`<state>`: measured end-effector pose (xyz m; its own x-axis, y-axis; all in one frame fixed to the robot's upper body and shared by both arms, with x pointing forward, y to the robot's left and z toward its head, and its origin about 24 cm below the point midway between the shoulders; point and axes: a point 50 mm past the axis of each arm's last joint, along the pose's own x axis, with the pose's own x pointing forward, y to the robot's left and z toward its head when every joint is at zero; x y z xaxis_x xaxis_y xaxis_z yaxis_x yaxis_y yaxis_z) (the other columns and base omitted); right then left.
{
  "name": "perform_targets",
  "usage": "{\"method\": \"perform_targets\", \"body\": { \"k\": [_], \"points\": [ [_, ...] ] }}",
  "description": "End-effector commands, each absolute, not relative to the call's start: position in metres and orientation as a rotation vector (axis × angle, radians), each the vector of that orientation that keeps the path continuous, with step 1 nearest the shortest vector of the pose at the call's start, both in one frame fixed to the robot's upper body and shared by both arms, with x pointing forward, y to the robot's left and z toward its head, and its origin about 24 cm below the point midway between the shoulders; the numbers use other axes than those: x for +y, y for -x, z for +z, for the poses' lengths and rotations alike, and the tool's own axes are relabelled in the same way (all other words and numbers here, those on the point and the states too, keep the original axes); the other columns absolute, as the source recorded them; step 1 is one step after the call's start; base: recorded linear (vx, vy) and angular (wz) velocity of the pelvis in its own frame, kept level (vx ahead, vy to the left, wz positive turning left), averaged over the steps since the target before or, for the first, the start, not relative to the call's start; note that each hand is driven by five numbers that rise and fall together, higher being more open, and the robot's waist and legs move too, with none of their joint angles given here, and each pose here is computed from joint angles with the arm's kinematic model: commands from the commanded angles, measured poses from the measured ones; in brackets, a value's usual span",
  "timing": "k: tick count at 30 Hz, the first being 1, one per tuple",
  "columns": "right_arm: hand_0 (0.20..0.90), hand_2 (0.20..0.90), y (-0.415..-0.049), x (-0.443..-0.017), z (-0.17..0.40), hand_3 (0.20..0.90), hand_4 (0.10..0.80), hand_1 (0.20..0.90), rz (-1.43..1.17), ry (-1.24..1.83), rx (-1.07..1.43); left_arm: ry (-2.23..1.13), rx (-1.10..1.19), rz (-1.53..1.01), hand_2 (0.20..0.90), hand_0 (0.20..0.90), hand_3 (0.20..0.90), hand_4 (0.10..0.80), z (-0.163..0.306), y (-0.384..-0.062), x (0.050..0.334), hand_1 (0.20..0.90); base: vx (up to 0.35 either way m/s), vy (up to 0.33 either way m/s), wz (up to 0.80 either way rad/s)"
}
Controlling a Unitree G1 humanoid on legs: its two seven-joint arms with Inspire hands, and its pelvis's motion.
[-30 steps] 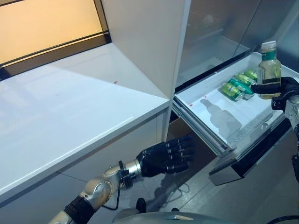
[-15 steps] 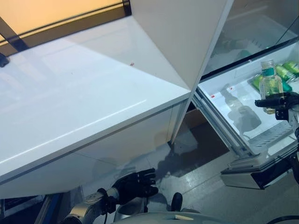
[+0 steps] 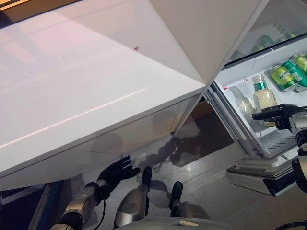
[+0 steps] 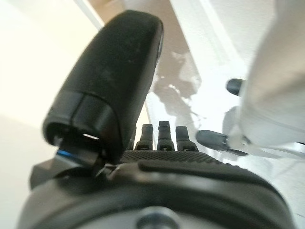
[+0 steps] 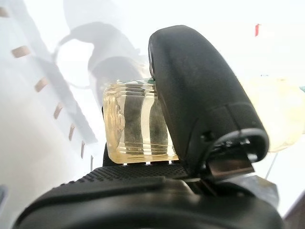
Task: Put drinks into fridge and close the fridge
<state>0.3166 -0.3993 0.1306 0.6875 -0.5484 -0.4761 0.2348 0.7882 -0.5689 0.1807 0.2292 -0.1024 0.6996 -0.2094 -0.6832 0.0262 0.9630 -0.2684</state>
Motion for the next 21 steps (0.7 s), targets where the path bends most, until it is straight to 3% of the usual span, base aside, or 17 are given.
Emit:
{"method": "perform_targets", "body": {
  "k": [1,3,4,5,6,7,8,21],
  "points": [
    [0.366,0.366,-0.316,-0.416,0.189,0.277,0.177,0.366,-0.534,0.648,0.543,0.21,0.802,-0.153,0.9,0.9,0.9,0.8,-0.104,-0.175,0.23,0.9,-0.007,0.0,0.08],
    [0.476,0.476,-0.315,-0.417,0.186,0.406,0.306,0.476,-0.519,0.677,0.579,0.204,0.809,-0.14,0.9,0.9,0.9,0.8,-0.104,-0.176,0.233,0.9,-0.012,0.0,0.1],
    [0.476,0.476,-0.315,-0.417,0.185,0.406,0.306,0.476,-0.513,0.688,0.59,0.202,0.81,-0.137,0.9,0.9,0.9,0.8,-0.104,-0.176,0.234,0.9,-0.013,0.001,0.06],
    [0.58,0.58,-0.314,-0.418,0.184,0.527,0.427,0.58,-0.51,0.691,0.603,0.202,0.813,-0.133,0.9,0.9,0.9,0.8,-0.104,-0.176,0.235,0.9,-0.012,0.003,0.03],
    [0.625,0.625,-0.314,-0.418,0.182,0.579,0.479,0.625,-0.507,0.707,0.616,0.201,0.814,-0.13,0.9,0.9,0.9,0.8,-0.104,-0.177,0.235,0.9,0.0,0.0,0.0],
    [0.839,0.839,-0.313,-0.418,0.179,0.829,0.729,0.839,-0.502,0.711,0.629,0.198,0.816,-0.128,0.9,0.9,0.9,0.8,-0.105,-0.176,0.236,0.9,0.0,0.0,0.0],
    [0.9,0.9,-0.312,-0.418,0.177,0.9,0.8,0.9,-0.5,0.707,0.638,0.195,0.819,-0.128,0.9,0.9,0.9,0.8,-0.105,-0.176,0.236,0.9,0.0,0.0,0.0],
    [0.9,0.9,-0.319,-0.41,0.179,0.9,0.8,0.9,-0.478,0.721,0.591,0.193,0.822,-0.111,0.9,0.9,0.9,0.8,-0.105,-0.178,0.241,0.9,0.0,0.0,0.0]
  ]
}}
